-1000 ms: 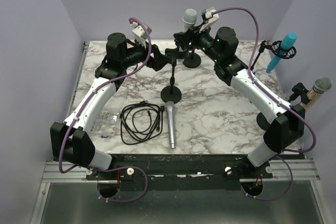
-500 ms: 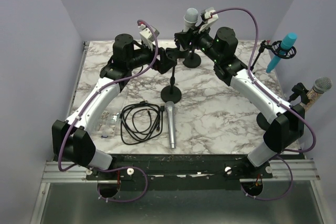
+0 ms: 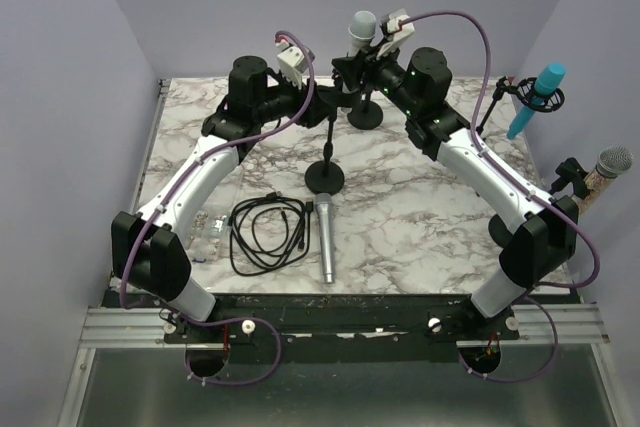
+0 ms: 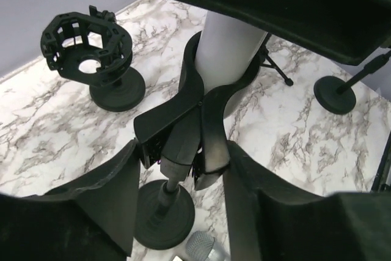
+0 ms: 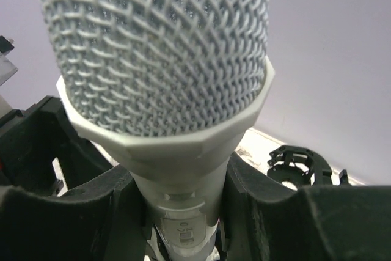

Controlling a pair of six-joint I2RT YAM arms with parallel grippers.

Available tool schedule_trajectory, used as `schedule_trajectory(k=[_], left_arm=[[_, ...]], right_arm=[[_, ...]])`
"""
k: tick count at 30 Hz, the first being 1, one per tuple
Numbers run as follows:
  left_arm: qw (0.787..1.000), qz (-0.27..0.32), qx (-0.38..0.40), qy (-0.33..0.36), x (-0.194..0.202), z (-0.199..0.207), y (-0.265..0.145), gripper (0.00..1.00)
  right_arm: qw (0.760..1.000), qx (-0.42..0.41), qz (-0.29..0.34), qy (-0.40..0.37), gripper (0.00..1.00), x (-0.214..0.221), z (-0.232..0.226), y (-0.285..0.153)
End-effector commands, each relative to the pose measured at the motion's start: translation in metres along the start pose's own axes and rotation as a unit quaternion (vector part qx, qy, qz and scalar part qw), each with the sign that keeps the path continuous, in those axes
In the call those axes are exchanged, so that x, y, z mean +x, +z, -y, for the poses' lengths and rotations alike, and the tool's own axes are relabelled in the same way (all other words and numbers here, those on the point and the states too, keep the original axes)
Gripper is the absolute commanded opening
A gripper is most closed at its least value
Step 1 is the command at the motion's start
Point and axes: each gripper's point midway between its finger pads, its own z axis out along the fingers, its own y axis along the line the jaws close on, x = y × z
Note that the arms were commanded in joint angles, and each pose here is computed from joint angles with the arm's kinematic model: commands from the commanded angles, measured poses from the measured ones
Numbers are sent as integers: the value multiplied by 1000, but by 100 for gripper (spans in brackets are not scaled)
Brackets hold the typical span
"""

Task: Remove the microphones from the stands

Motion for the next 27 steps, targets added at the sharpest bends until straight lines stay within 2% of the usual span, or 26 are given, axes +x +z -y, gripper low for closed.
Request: schedule_trajectory(k=[1, 2, 3, 4, 15, 23, 27], left_arm=[[999, 29, -19, 27, -31, -4, 1, 30], [999, 31, -19, 28, -33, -4, 1, 20], [999, 33, -21, 30, -36, -4, 1, 4], [999, 34, -27, 30, -36, -7, 2, 0], [994, 51, -70, 66, -32, -19, -9, 0], [996, 41, -47, 61, -21, -12, -8, 0], [997, 43, -46, 54, -13, -11, -10, 0]], right_arm=[[999, 0, 41, -18, 3, -35, -2, 9], [999, -1, 42, -20, 1, -35, -2, 11], [999, -1, 44, -22, 1, -37, -2, 12], [999, -1, 45, -23, 1, -36, -1, 13], [996, 38, 77, -28, 1, -55, 12, 20], [991, 63, 118, 6, 1, -119, 10, -1], [984, 121, 128, 13, 1, -147, 25, -23]])
